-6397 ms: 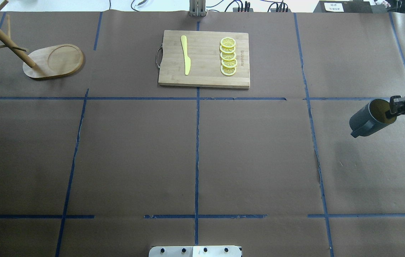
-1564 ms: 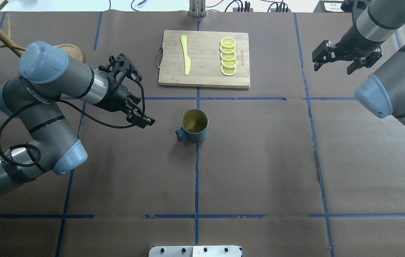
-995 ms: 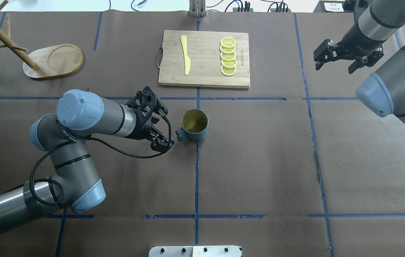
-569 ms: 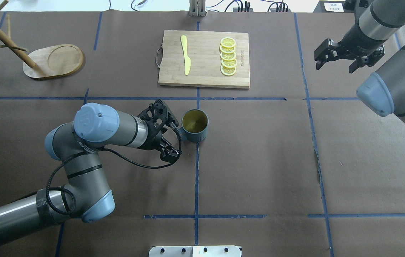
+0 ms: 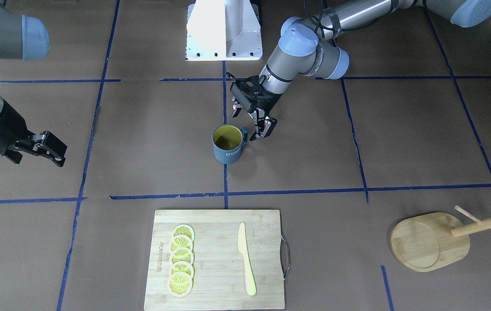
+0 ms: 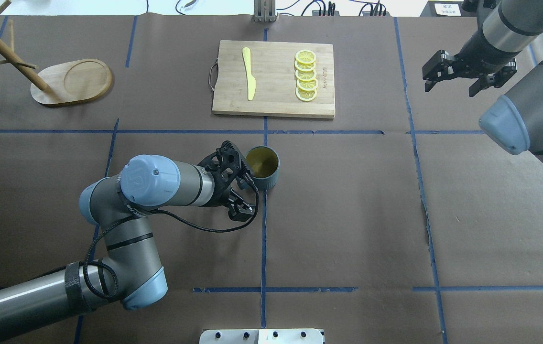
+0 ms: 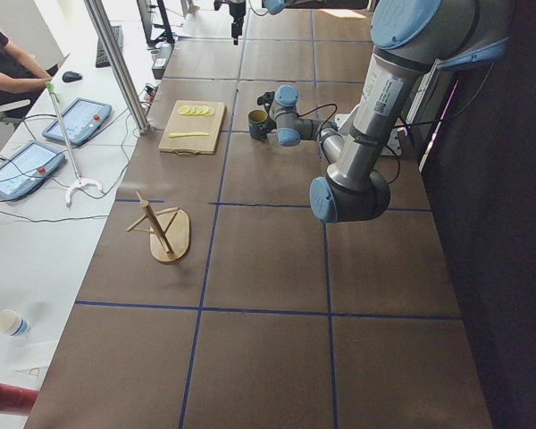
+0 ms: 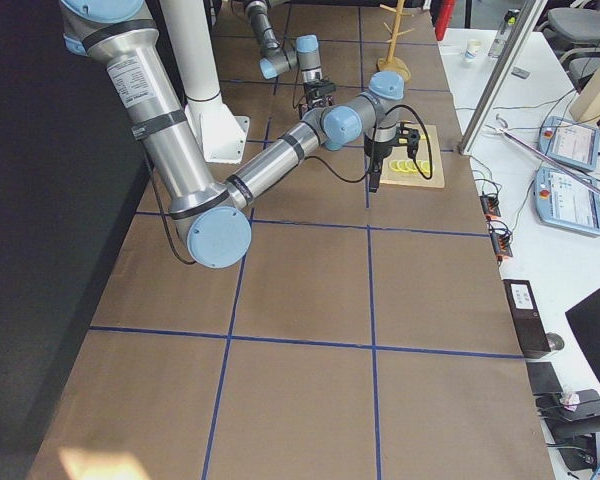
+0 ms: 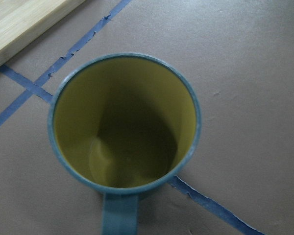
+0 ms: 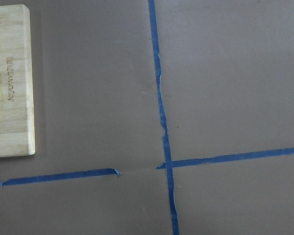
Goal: Hang cup on storage rack
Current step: 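Lower the left gripper beside the mug and grasp its handle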
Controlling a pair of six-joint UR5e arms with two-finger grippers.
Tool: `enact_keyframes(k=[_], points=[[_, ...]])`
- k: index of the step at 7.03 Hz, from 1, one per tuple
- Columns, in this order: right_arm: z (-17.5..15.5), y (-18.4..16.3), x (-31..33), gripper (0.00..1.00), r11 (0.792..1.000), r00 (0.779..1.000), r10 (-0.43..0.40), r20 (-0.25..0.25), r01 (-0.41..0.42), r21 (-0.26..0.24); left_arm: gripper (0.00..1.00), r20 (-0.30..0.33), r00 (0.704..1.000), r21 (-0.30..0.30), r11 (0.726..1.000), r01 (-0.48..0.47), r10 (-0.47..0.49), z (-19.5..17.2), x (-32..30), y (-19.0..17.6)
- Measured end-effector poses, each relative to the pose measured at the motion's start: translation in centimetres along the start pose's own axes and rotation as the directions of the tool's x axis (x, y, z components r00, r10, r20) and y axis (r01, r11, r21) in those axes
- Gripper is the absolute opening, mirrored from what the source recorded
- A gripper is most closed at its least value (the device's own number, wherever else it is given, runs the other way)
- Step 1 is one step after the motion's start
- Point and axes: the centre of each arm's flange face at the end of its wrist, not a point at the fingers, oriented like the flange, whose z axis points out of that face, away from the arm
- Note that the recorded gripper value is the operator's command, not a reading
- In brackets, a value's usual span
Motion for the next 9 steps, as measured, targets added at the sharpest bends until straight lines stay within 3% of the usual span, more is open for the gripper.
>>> enact_keyframes(k=[2, 5, 8, 9], points=[[-0.1, 0.0, 0.0, 1.00, 1.000, 1.000, 0.001, 0.001, -0.001, 0.002, 0.92, 0.009, 1.000, 0.008, 1.000, 0.004, -0.005, 0.1, -0.8, 0.1], [-0.3, 0.0, 0.0, 1.00, 1.000, 1.000, -0.001, 0.003, 0.001, 0.004, 0.92, -0.013, 1.000, 0.076, 0.997, 0.001, 0.000, 2.3, -2.4, 1.7], [-0.5, 0.1, -0.1, 1.00, 1.000, 1.000, 0.000, 0.008, 0.000, 0.004, 0.90, -0.030, 0.999, 0.113, 0.993, 0.023, -0.019, 2.2, -2.5, 1.8], [-0.5, 0.1, -0.2, 1.00, 1.000, 1.000, 0.002, 0.009, -0.002, 0.004, 0.73, -0.033, 0.999, 0.120, 0.992, 0.027, -0.023, 2.1, -2.6, 1.7]])
